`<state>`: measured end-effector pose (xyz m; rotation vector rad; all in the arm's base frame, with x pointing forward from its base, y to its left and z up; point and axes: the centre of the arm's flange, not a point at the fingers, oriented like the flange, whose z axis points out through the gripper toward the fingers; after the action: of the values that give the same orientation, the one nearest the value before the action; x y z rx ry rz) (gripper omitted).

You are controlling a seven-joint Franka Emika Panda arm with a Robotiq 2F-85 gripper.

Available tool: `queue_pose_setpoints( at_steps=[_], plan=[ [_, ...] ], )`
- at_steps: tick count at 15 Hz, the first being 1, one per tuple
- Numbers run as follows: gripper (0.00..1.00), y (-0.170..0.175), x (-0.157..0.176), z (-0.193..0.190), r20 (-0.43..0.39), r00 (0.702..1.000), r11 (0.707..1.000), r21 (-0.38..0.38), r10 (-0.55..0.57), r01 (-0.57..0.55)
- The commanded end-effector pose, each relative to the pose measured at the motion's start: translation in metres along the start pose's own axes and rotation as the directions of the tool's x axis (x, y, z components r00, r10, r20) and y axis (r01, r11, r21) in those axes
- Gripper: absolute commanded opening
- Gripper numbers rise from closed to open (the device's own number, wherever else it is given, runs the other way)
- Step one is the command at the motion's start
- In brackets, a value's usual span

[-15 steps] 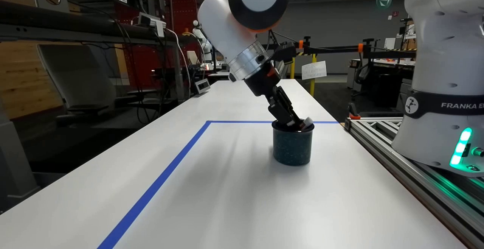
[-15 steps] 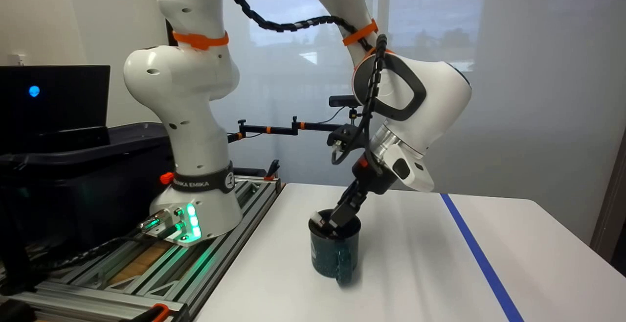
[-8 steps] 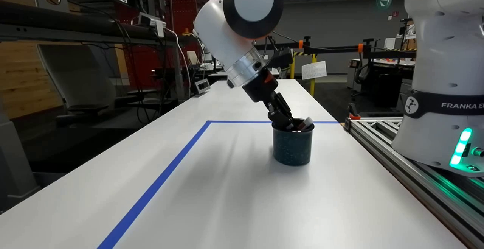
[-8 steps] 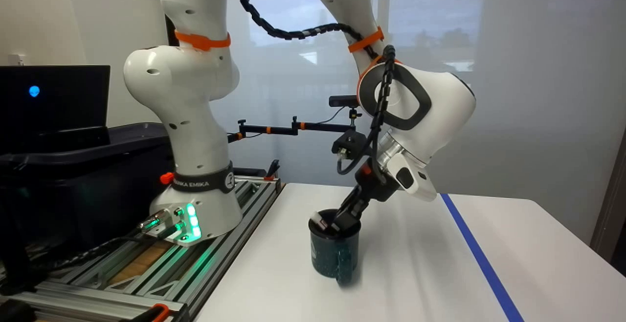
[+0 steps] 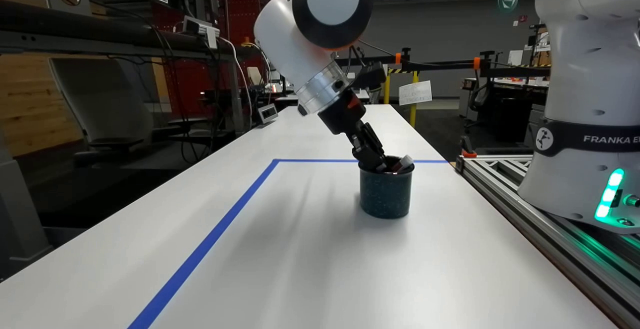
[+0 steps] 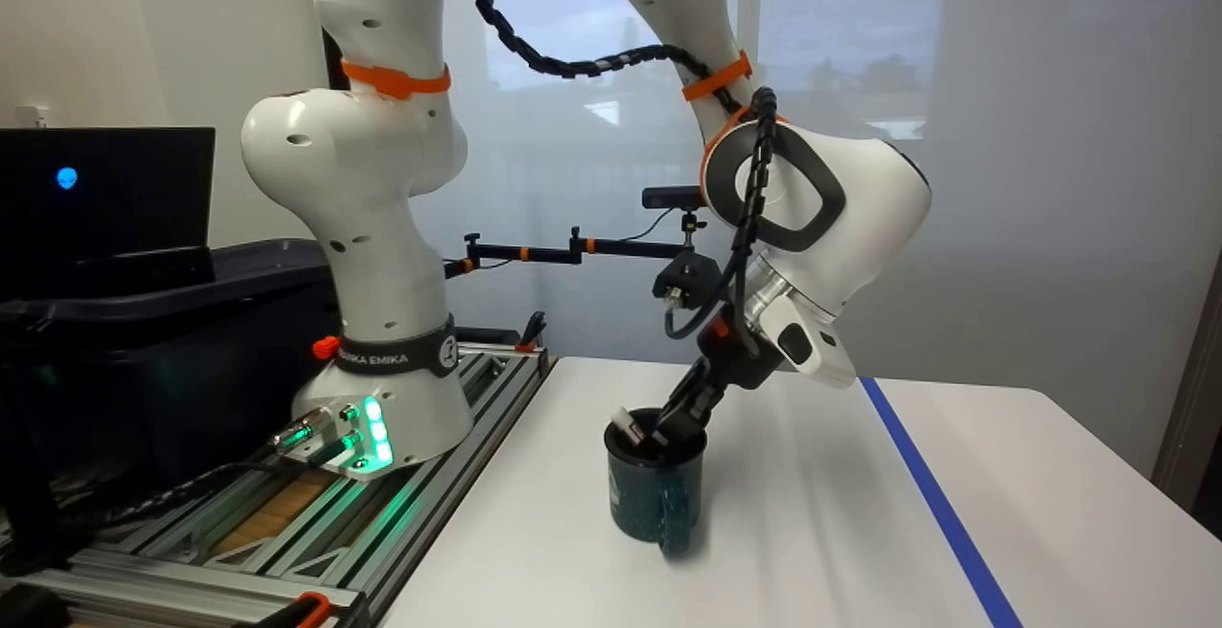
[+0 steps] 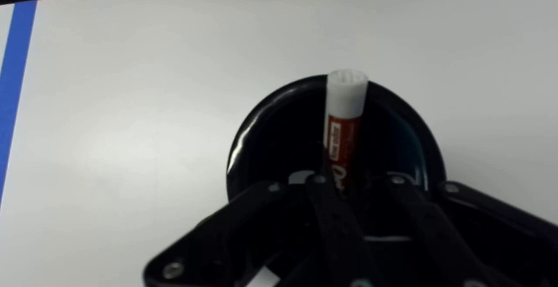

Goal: Put the marker on the table

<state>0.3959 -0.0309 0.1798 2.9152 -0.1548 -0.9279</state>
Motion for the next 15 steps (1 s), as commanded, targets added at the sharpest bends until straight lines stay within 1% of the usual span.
queue_pose_setpoints(
  at_steps=[1,6,10,13,15],
  plan=[
    [0.05,0.000,-0.023,-0.028,-0.032,0.999,0.999,0.031,-0.016,0.017],
    [0.05,0.000,-0.052,-0.056,-0.130,0.991,0.996,0.087,0.037,-0.026],
    [0.05,0.000,-0.082,-0.071,-0.226,0.967,0.990,0.106,0.120,-0.098],
    [0.05,0.006,-0.101,-0.074,-0.303,0.921,0.969,0.106,0.245,-0.222],
    [0.05,0.011,-0.111,-0.071,-0.331,0.884,0.944,0.110,0.329,-0.310]
  ],
)
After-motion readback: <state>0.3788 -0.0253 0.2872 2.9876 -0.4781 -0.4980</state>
